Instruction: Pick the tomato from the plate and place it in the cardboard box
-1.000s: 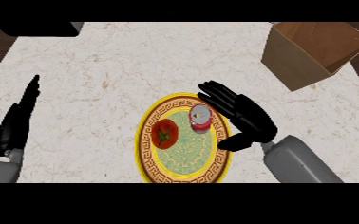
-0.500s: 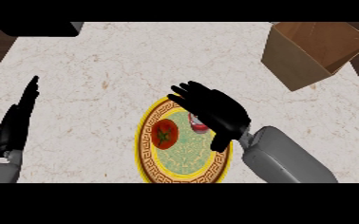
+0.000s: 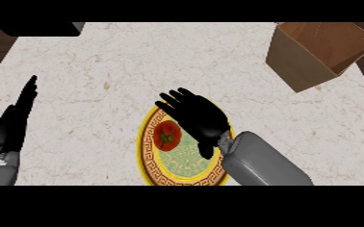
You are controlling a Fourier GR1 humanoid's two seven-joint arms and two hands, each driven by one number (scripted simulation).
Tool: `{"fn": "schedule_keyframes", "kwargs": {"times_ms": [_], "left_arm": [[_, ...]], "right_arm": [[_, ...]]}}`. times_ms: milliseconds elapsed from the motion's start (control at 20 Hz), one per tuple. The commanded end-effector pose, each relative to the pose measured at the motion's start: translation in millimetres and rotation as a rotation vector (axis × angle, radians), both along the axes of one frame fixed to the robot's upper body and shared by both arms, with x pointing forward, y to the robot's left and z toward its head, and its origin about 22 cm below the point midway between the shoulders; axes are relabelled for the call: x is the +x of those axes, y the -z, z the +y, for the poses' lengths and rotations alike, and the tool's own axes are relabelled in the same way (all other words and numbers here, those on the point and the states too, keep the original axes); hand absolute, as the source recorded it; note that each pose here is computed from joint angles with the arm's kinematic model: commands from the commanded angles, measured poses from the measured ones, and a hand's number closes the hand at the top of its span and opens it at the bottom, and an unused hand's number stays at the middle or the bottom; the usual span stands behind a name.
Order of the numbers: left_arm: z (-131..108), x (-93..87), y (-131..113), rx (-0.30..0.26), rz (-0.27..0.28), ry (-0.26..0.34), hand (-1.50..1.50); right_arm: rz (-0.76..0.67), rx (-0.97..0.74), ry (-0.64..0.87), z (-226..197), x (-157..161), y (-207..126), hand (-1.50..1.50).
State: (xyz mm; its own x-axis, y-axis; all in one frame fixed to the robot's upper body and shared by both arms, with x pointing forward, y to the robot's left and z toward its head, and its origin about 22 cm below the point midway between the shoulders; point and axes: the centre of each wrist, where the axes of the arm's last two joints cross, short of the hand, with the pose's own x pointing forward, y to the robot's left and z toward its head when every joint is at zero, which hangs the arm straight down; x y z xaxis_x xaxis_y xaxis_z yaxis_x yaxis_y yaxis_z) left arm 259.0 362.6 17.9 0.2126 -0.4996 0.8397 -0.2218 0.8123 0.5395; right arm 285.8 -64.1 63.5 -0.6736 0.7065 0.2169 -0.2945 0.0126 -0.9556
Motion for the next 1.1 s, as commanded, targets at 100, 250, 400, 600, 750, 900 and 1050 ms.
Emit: {"fn": "schedule_keyframes", "kwargs": {"times_ms": [100,250,400,600,750,900,1050], "left_arm": [[-13.8,-0.2,0.0,-0.006,0.003,0.009,0.00],[11.8,-9.6,3.6,-0.021,0.007,0.009,0.00],[17.0,-2.3,1.0,-0.002,0.010,-0.004,0.00],[-1.6,5.0,6.5,0.010,-0.004,-0.014,0.00],[1.1,-1.0,0.1,0.009,0.005,0.009,0.00],[-8.8,8.7,12.2,0.016,-0.009,-0.017,0.00],[-13.0,0.3,-5.1,0.008,0.016,0.009,0.00]], "right_arm": [[-0.002,-0.003,-0.001,17.8,6.5,6.4,-1.50],[-0.007,-0.036,0.003,22.4,-11.6,-0.6,-1.50],[0.005,0.017,-0.005,17.4,-10.6,-10.3,-1.50],[0.039,0.036,-0.076,21.2,-6.1,7.4,-1.50],[0.022,0.056,-0.104,34.0,-29.9,16.4,-1.50],[0.036,0.055,-0.132,29.8,-20.6,7.4,-1.50],[0.027,-0.013,-0.107,38.2,-38.2,9.8,-1.50]]}}
